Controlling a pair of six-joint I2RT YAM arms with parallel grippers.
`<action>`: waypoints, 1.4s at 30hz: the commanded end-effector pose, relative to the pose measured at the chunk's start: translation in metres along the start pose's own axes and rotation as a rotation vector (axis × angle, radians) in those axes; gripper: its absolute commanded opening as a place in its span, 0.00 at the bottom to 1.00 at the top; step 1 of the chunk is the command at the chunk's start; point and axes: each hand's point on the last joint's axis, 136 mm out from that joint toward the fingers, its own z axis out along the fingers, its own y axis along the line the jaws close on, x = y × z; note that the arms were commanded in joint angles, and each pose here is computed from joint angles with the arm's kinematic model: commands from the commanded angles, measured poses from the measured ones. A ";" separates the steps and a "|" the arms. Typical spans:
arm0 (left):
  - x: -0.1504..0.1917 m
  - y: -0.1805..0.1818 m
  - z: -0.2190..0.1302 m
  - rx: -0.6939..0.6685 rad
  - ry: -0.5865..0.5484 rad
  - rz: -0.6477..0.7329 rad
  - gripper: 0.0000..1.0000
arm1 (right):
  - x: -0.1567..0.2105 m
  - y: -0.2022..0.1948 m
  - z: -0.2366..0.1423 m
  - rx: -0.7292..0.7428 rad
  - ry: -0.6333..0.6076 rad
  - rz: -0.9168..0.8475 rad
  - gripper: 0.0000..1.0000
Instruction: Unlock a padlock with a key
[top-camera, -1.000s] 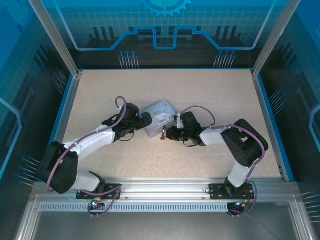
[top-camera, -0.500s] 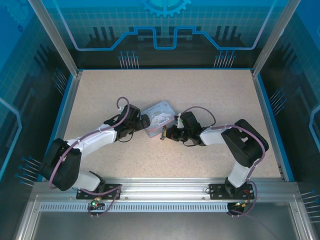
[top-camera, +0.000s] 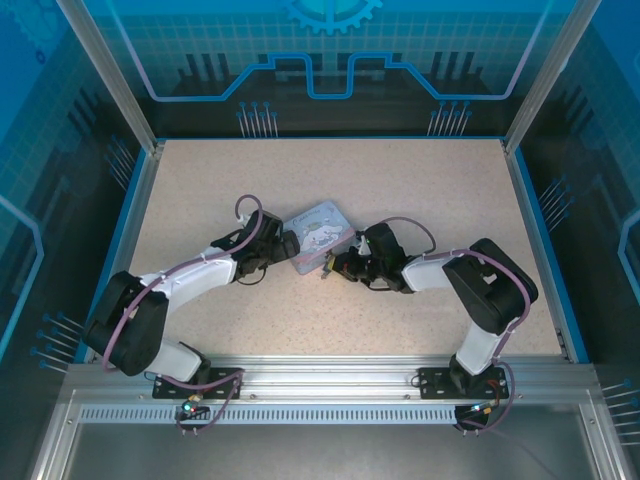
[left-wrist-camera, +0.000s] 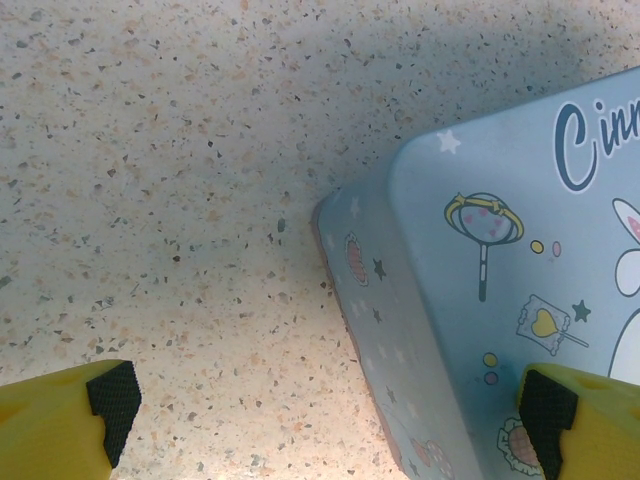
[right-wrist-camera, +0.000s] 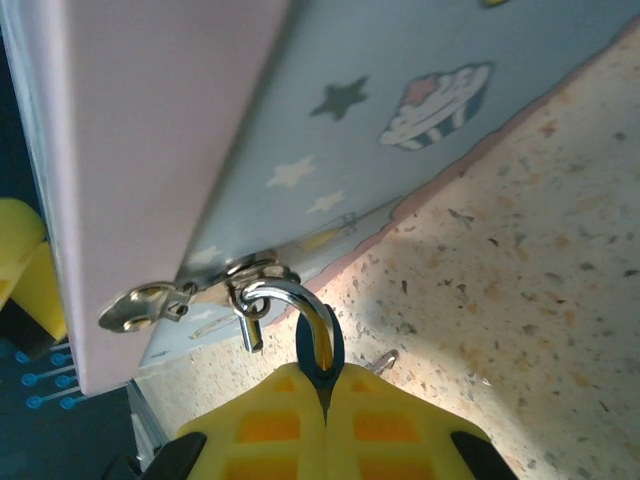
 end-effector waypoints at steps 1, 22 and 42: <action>0.008 0.015 0.006 -0.055 0.017 0.027 0.99 | -0.004 0.002 -0.001 -0.035 -0.013 0.070 0.00; 0.015 0.014 0.011 -0.034 0.040 0.025 0.99 | -0.015 0.003 0.002 -0.048 -0.108 0.247 0.00; 0.021 0.017 0.014 -0.034 0.053 0.032 0.99 | -0.022 -0.012 -0.005 0.081 -0.142 0.264 0.00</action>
